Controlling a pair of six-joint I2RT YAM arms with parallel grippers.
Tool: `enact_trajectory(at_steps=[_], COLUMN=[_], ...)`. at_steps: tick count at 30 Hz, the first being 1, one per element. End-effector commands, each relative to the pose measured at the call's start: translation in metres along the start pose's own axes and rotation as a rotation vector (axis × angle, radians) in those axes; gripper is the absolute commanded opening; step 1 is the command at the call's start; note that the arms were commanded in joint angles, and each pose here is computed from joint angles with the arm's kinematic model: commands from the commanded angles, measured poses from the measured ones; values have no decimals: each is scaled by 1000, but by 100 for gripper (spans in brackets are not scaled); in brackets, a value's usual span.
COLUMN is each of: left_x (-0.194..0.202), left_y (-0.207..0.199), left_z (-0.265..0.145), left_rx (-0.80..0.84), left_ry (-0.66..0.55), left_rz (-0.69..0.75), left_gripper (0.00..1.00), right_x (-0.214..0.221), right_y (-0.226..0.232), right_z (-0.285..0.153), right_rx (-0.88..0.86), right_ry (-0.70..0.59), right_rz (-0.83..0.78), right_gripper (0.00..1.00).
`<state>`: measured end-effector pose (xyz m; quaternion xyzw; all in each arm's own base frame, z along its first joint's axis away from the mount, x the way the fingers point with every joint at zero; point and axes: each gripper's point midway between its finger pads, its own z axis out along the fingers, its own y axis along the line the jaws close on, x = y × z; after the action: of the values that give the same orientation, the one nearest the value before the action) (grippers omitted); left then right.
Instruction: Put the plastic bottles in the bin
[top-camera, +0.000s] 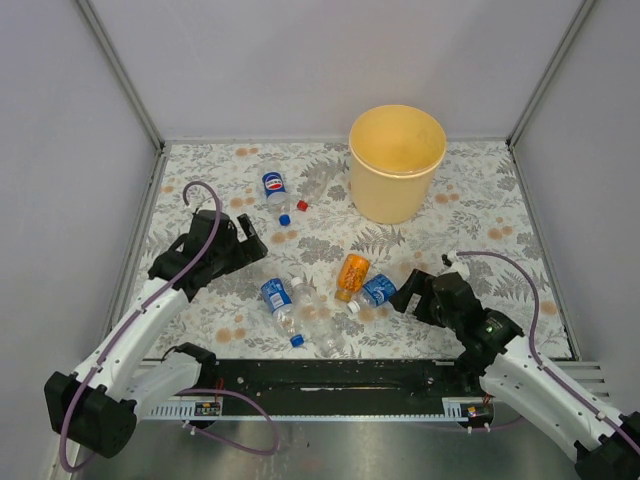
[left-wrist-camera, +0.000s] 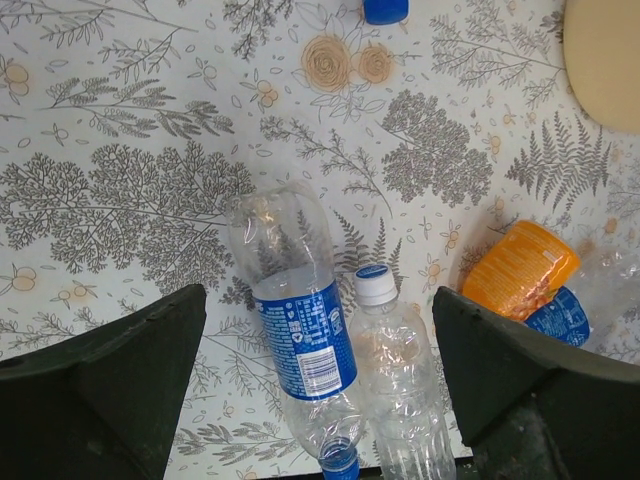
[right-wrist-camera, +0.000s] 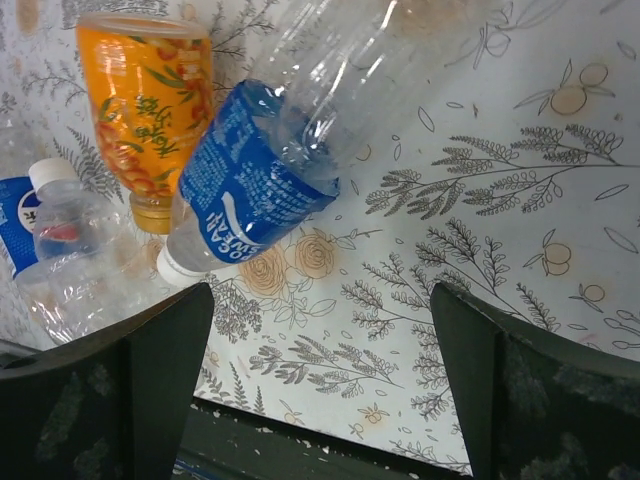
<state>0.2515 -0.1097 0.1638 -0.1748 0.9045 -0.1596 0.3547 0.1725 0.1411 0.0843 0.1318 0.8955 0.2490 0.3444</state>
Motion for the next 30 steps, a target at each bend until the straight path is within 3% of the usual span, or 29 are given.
enact_trajectory(at_steps=[1,7,9,15,17,21,25,30], left_x=[-2,-6,-5,1,2,1,-8,-13], left_y=[2,-1,-2,3,4,3,0,-4], left_z=[2,4,6,13,13,11,6,2], left_rx=[-4,13,15,-12,-11,-6,-6,4], left_ry=[-38,-60,-52,-25,-24,-25,-43,-57], left_rz=[-30,-47,-45,-24,-22,-11,-4,-2], left_gripper=[99,99,99,99,99,99,99,99], right_x=[-13,-25,-28,-26,-20,-16,-30,-96], right_y=[16,33,33,38,32,27,32,54], right_z=[17,44,52,71,78,81,67,0], right_rx=[-51,-104,-95,-158,-132,-118,-134,-149], right_ry=[-81,-135,-151,-173,-157,-157,-199,-407], right_rz=[178,285,312,389,380,391,351,187], right_gripper=[99,98,89,82,75,45,41,42])
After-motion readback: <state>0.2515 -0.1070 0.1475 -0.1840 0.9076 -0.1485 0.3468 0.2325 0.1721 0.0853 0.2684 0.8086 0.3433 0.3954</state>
